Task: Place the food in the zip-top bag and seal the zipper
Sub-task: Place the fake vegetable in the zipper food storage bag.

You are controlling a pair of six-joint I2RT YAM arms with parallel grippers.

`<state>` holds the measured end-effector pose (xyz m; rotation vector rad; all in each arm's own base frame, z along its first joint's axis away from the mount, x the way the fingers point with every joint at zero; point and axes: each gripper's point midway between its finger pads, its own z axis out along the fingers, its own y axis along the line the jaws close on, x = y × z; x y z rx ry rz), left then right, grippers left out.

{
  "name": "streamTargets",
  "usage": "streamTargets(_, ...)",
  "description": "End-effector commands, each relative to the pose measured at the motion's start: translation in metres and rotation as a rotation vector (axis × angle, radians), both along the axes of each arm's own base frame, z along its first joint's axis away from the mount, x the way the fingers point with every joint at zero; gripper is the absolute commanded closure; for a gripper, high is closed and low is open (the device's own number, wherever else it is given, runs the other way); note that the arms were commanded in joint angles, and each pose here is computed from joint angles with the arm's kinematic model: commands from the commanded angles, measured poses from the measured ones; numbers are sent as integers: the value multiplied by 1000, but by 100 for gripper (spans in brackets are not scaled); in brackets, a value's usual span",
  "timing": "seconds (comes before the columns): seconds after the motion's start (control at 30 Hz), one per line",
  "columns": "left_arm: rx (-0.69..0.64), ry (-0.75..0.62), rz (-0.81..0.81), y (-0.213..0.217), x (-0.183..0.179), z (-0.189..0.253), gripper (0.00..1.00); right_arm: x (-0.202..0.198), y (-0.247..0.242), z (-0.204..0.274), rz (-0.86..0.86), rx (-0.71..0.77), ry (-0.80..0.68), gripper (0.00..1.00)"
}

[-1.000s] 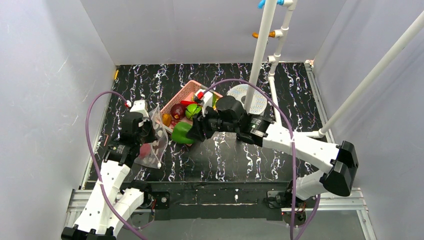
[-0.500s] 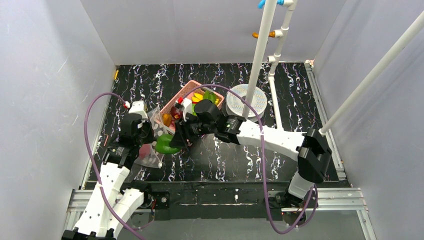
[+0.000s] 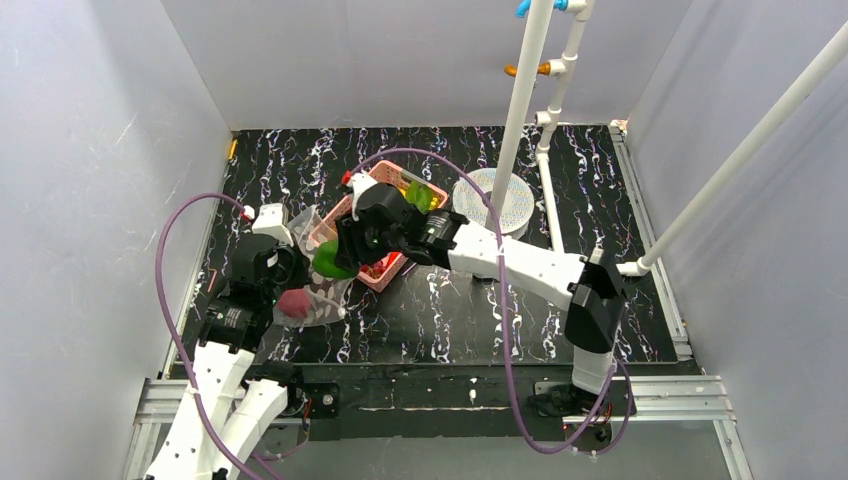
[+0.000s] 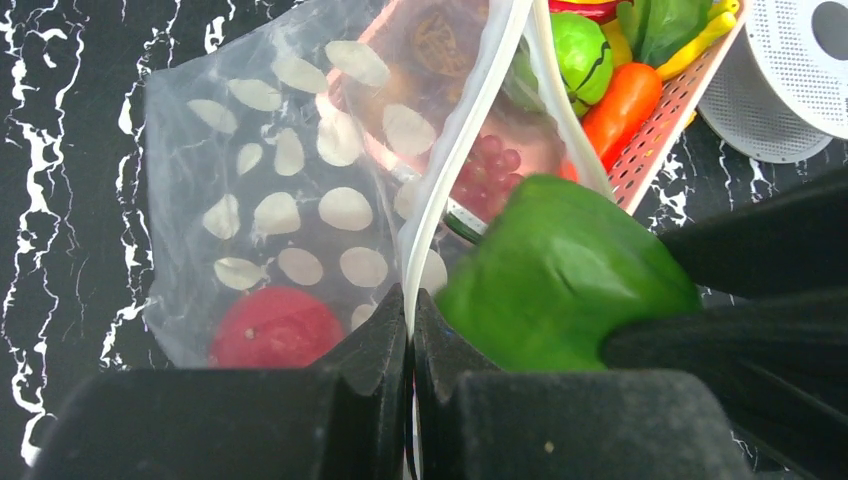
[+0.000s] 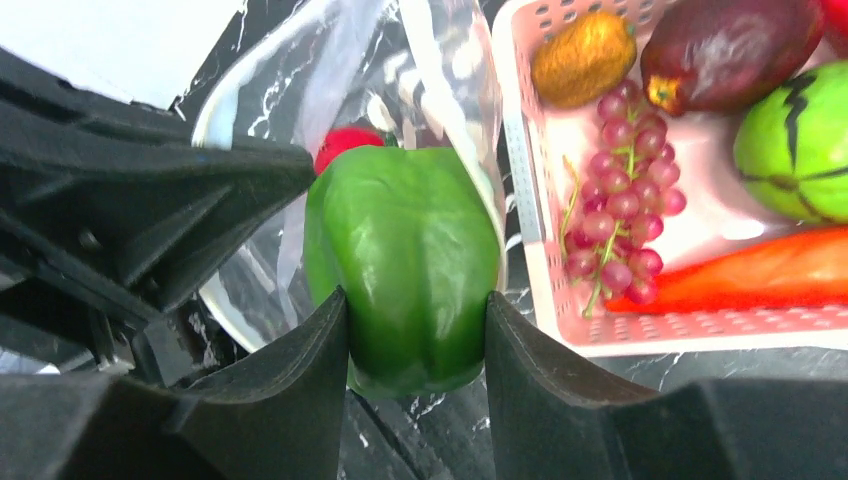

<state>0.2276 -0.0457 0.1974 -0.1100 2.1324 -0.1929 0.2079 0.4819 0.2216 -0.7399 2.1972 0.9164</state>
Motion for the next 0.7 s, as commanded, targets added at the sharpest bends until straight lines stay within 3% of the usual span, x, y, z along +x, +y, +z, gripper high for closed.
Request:
streamTargets(0.0,-13,-10,-39,-7,0,0,100,16,22,38,-30,59,-73,99)
streamTargets(0.47,-10,-20,-40,-6,-1,2,100,53,64,48,-77,111,-206,87)
streamTargets(0.57,-10,-23,-43,-6,-1,3,100,57,70,51,-78,127,-223,80)
streamTargets(0.67,-3,-26,-27,-3,-1,3,100,59,75,51,-65,134,-231,67)
